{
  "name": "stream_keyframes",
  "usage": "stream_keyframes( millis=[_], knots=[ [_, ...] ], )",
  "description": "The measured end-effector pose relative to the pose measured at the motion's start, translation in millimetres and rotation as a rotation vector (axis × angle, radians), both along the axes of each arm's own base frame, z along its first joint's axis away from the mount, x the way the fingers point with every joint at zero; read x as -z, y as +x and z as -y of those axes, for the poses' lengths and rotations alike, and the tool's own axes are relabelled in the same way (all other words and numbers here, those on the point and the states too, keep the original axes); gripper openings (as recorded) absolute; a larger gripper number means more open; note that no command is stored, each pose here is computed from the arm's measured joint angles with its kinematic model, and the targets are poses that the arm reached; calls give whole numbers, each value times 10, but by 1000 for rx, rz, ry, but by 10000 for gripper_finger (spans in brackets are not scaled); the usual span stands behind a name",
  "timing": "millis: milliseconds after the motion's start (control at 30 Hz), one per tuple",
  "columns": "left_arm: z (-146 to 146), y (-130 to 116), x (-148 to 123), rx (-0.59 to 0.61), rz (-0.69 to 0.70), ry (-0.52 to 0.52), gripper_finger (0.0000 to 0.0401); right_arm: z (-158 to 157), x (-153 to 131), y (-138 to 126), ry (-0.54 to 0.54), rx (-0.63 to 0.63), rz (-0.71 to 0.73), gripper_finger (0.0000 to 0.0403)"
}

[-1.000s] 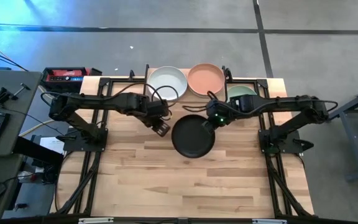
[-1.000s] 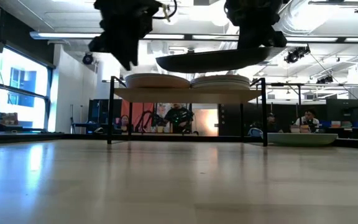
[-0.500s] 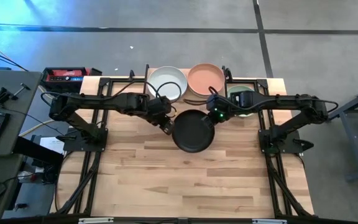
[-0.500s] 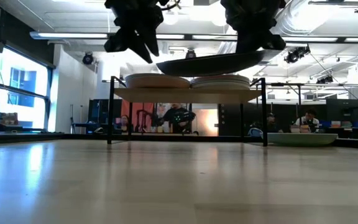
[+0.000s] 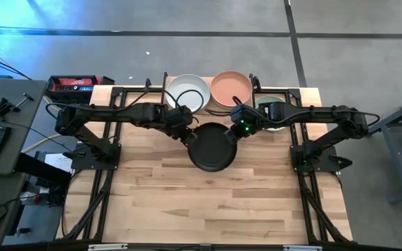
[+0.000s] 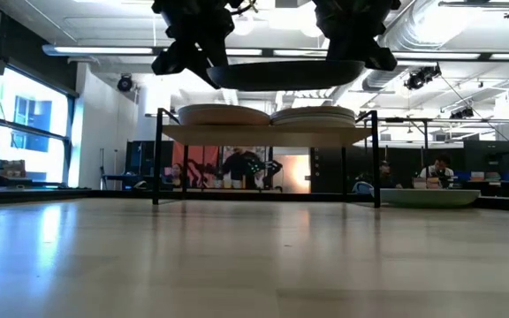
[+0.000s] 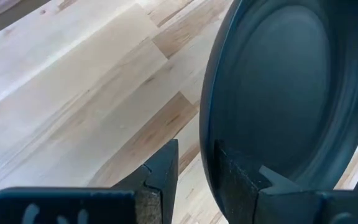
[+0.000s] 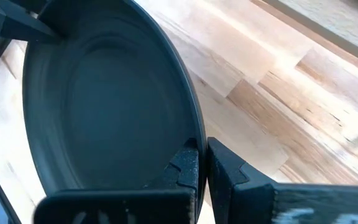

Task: Place and stack plates onto a shelf
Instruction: Stack the black plate on top of the other gray plate on the shelf

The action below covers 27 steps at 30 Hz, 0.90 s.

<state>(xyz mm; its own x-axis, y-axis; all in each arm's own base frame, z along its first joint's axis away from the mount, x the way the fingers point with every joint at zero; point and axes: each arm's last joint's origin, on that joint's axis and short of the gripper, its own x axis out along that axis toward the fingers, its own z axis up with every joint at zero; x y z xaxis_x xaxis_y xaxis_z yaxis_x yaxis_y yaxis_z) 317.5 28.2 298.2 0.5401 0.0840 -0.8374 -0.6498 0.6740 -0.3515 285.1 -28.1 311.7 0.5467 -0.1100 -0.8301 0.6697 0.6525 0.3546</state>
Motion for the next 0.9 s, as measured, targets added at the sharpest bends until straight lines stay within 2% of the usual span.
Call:
stream_keyframes(
  millis=[200, 467, 800, 900],
  knots=[
    [1, 0, 0, 1, 0, 1, 81, 0, 0, 0, 2, 4, 1, 0],
    [-11, 0, 1, -25, -2, 27, 8, -1, -3, 5, 8, 7, 7, 0],
    [-9, -3, 4, -21, -8, 28, 4, -3, -3, 5, 21, 17, 9, 2],
    [-11, -8, 7, -20, -14, 29, 3, -6, -4, 7, 23, 14, 12, 17]
  ],
)
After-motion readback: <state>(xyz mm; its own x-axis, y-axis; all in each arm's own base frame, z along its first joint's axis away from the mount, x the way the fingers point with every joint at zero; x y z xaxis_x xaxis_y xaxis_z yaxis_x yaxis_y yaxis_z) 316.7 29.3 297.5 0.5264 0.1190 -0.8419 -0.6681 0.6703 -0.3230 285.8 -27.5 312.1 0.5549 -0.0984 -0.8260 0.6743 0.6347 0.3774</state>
